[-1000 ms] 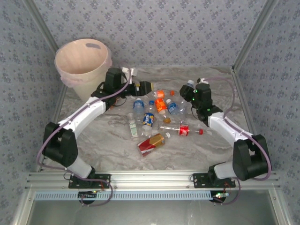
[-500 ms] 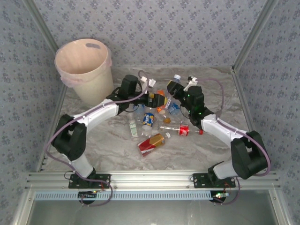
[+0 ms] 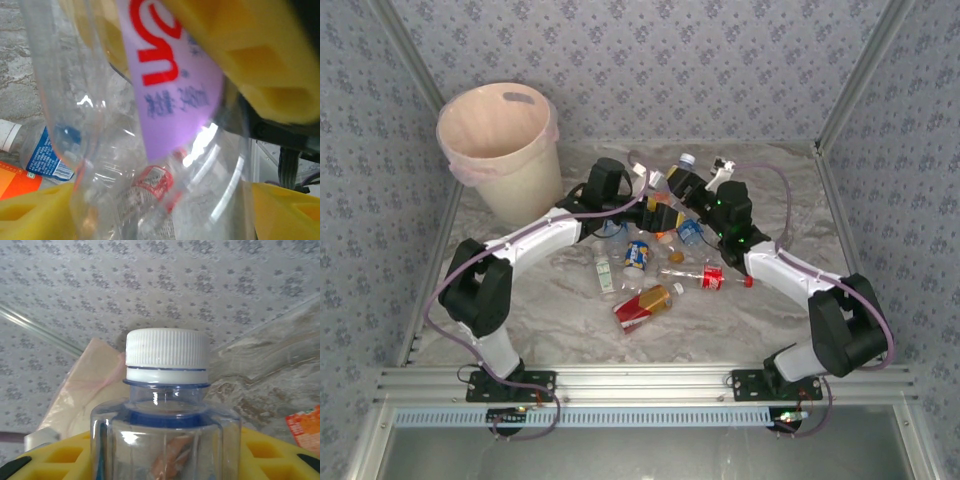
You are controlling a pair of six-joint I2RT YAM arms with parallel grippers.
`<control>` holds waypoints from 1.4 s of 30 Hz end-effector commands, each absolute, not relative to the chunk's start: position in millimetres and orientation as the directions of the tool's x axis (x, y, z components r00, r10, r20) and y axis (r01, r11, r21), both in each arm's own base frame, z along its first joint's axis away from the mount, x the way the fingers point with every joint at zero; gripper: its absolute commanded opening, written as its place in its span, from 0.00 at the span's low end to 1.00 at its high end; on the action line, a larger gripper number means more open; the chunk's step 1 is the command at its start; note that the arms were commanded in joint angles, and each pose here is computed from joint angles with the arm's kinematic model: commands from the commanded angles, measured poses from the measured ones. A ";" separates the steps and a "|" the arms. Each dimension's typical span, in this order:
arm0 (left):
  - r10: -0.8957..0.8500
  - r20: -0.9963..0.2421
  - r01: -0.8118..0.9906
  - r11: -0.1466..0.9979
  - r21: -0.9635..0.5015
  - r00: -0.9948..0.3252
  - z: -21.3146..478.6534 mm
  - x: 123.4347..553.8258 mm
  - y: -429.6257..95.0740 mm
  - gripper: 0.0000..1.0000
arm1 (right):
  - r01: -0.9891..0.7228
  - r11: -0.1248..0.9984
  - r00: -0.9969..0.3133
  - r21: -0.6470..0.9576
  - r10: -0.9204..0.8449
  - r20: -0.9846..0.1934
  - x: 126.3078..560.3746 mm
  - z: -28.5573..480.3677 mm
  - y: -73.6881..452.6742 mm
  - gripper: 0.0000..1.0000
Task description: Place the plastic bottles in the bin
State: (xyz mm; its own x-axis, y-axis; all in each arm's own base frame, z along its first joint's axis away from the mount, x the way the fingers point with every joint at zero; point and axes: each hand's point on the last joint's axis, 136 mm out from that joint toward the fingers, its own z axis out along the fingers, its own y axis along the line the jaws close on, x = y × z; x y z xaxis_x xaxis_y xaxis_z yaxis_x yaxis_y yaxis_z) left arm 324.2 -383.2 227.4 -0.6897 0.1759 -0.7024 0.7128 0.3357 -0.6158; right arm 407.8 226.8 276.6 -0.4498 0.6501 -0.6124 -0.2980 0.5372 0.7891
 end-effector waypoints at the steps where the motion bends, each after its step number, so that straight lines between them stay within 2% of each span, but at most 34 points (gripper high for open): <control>1: 0.191 -0.726 0.745 0.289 -0.602 -0.661 238.7 321.8 -390.8 0.75 | -0.369 0.486 -0.445 0.792 0.656 -0.610 406.0 301.1 239.5 0.52; 6: 0.194 -0.727 0.747 0.282 -0.602 -0.659 239.6 320.6 -391.3 0.60 | -0.397 0.471 -0.469 0.787 0.634 -0.616 401.2 303.4 246.2 0.55; 9: 0.186 -0.738 0.755 0.281 -0.593 -0.649 242.8 320.3 -390.7 0.54 | -0.415 0.482 -0.476 0.772 0.608 -0.636 398.8 302.5 248.3 0.62; 11: 0.181 -0.741 0.754 0.300 -0.585 -0.647 241.9 322.5 -389.0 0.52 | -0.426 0.496 -0.477 0.757 0.587 -0.654 396.7 303.7 249.2 0.71; 21: 0.148 -0.745 0.729 0.399 -0.557 -0.650 235.1 340.0 -375.2 0.50 | -0.467 0.607 -0.453 0.644 0.461 -0.763 380.3 310.2 234.5 0.91; 22: 0.143 -0.745 0.725 0.406 -0.557 -0.652 235.0 341.7 -373.7 0.50 | -0.473 0.618 -0.458 0.628 0.437 -0.774 377.6 309.1 233.6 1.00; 27: 0.114 -0.745 0.703 0.449 -0.552 -0.657 234.2 351.7 -364.7 0.50 | -0.500 0.664 -0.454 0.556 0.346 -0.821 363.9 309.4 227.8 1.00; 32: 0.085 -0.750 0.685 0.485 -0.544 -0.656 236.8 360.5 -353.9 0.50 | -0.561 0.650 -0.427 0.513 0.303 -0.852 351.2 318.6 222.6 1.00; 39: 0.041 -0.762 0.653 0.547 -0.524 -0.646 245.6 373.2 -333.3 0.50 | -0.580 0.640 -0.384 0.503 0.330 -0.862 350.9 320.3 210.4 1.00; 42: 0.017 -0.770 0.627 0.593 -0.505 -0.638 250.5 381.2 -319.8 0.49 | -0.519 0.694 -0.362 0.499 0.350 -0.864 360.9 303.5 196.8 1.00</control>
State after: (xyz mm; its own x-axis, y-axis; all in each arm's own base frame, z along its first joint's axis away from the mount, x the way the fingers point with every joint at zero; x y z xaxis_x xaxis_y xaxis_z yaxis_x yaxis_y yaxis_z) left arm 377.4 -335.7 230.9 -0.6680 0.0560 -0.7420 0.6385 0.5552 -0.5330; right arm 357.3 206.5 306.0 -0.4117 0.3430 -0.8443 -0.5315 0.6622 0.5282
